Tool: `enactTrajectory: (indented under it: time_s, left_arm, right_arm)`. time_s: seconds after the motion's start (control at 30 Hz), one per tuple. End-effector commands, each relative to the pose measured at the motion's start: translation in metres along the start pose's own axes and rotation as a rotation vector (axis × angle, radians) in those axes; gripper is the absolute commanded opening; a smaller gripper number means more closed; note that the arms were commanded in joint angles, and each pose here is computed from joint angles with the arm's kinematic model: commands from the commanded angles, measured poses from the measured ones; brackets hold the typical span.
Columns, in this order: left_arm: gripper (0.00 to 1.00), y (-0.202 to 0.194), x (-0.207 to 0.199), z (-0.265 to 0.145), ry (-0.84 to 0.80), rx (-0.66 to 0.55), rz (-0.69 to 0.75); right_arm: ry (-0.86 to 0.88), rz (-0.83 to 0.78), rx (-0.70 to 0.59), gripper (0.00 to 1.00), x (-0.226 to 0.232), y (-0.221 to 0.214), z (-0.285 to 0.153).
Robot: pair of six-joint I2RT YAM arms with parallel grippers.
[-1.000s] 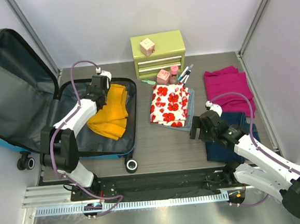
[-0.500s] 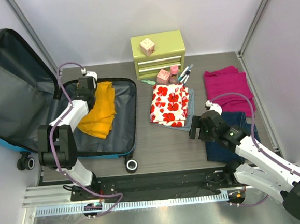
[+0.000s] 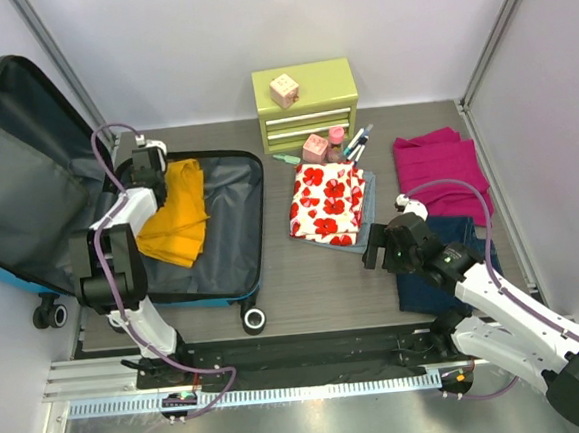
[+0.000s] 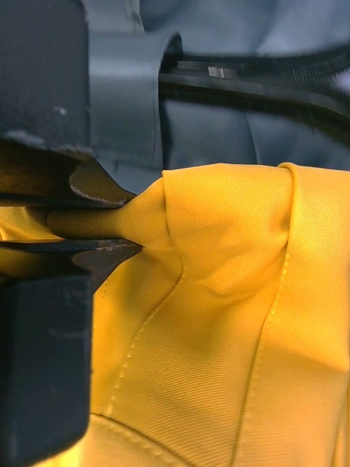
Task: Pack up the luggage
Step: Place the clothes in the luggage.
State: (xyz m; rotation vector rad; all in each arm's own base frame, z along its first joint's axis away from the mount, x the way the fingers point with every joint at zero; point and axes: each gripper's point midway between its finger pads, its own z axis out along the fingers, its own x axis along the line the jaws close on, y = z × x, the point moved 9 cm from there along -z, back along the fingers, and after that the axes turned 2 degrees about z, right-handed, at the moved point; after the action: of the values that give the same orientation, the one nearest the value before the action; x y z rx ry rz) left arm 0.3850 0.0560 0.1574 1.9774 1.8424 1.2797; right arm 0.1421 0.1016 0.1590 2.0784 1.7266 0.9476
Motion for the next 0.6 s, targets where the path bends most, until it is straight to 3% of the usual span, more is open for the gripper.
enactTrajectory:
  time_s: [0.0, 0.13, 0.2, 0.23, 0.33, 0.43, 0.57]
  left_arm:
    - [0.00, 0.011, 0.043, 0.005, 0.088, -0.046, -0.120]
    - [0.00, 0.010, 0.041, 0.011, 0.052, -0.033, -0.126]
    - [0.13, 0.012, 0.039, 0.016, 0.040, -0.006, -0.123]
    - [0.36, 0.013, 0.039, 0.018, 0.039, -0.004, -0.124]
    - [0.89, 0.017, 0.042, 0.017, 0.055, 0.001, -0.155]
    - [1.00, 0.028, 0.054, 0.003, 0.119, -0.042, -0.215]
    - [1.00, 0.040, 0.066, -0.022, 0.161, -0.105, -0.306]
  right_arm:
    - [0.034, -0.012, -0.034, 0.93, 0.003, 0.005, -0.001]
    - [0.038, -0.012, -0.031, 0.93, 0.004, 0.005, -0.001]
    - [0.037, -0.014, -0.028, 0.93, 0.004, 0.004, -0.001]
    - [0.038, -0.014, -0.027, 0.93, 0.004, 0.004, -0.001]
    - [0.035, -0.016, -0.026, 0.93, 0.003, 0.004, -0.001]
    - [0.035, -0.020, -0.022, 0.93, 0.004, 0.004, 0.000]
    - [0.041, -0.017, -0.025, 0.93, 0.004, 0.005, -0.001]
